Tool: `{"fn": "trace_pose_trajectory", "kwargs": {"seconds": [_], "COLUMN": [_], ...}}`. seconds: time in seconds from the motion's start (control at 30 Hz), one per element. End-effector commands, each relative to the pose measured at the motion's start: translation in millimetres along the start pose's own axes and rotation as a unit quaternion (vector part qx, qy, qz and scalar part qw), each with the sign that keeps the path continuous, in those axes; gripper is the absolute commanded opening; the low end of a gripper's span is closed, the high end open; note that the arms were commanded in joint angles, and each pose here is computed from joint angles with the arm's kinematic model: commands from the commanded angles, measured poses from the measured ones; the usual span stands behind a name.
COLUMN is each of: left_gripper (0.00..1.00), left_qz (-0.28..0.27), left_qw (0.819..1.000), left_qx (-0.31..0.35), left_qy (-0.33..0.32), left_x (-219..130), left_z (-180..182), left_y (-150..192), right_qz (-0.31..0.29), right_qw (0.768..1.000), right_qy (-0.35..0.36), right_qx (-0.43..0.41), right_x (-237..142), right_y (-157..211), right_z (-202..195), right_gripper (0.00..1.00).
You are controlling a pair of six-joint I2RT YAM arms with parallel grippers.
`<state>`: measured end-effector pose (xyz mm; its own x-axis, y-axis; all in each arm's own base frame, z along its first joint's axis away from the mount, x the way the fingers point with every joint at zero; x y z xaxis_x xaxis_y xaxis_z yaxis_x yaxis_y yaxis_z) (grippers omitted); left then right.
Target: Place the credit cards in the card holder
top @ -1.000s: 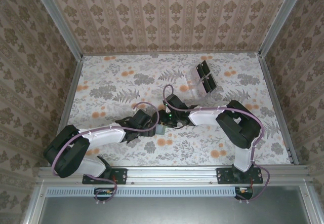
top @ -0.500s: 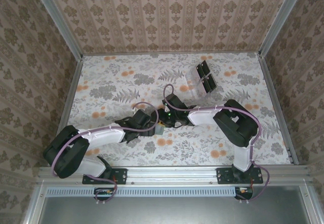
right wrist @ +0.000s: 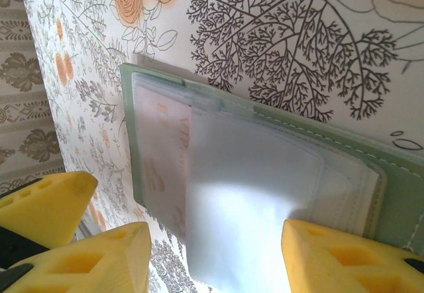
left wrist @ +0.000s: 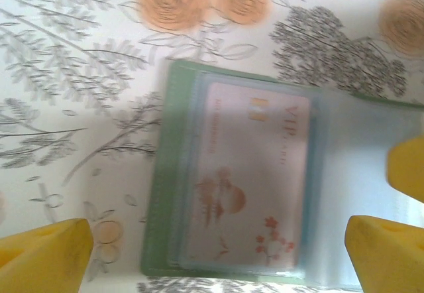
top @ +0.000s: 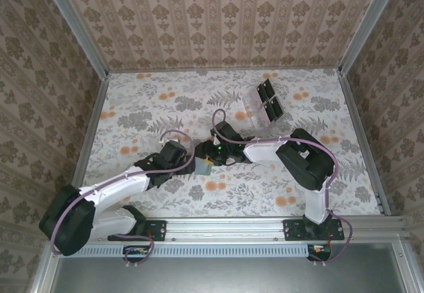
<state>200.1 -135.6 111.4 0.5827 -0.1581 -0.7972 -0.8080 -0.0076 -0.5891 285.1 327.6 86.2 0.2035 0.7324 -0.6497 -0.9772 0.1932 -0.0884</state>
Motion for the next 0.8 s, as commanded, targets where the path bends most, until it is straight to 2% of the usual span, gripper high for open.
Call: {"fn": "trace_pose_trajectory", "kwargs": {"seconds": [0.0,0.2,0.47,0.77], "left_gripper": [1.00,1.00,1.00,1.00], "left_qz": [0.005,0.021,0.030,0.023], "left_qw": [0.999,0.994,0.985,0.969], "left_qx": [-0.030,-0.086,-0.120,-0.182], "left_qy": [-0.032,-0.066,-0.116,-0.168], "left_x": [-3.8,-3.0,0.4,1.6], "left_z": [19.7,44.3,58.4,82.6], "left_y": [2.3,5.3,5.2,3.2], "right_qz": [0.026,0.042,0.066,0.072], "right_qw": [0.998,0.995,0.984,0.981], "right_qy": [0.052,0.089,0.152,0.159], "right_qx": [0.007,-0.019,-0.071,-0.081], "right_x": [11.3,14.7,15.1,13.2], "right_y": [5.5,0.8,-2.8,-2.8], "right_z": [-26.8,-35.0,-45.9,-50.8], "right_gripper": [0.57,0.57,0.56,0.56]}}
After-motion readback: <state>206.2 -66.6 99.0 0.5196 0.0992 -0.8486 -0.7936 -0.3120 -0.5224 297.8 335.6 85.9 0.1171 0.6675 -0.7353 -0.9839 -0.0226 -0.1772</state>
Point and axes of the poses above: each hand's point on the last joint's axis, 136 mm out from that joint toward the fingers, its own x axis out along the fingers, its own z axis along the line the jaws close on, y = z × x, the point moved 7 cm from there along -x, back along the fingers, and after that the axes turned 1 degree about x, right-handed, at the moved point
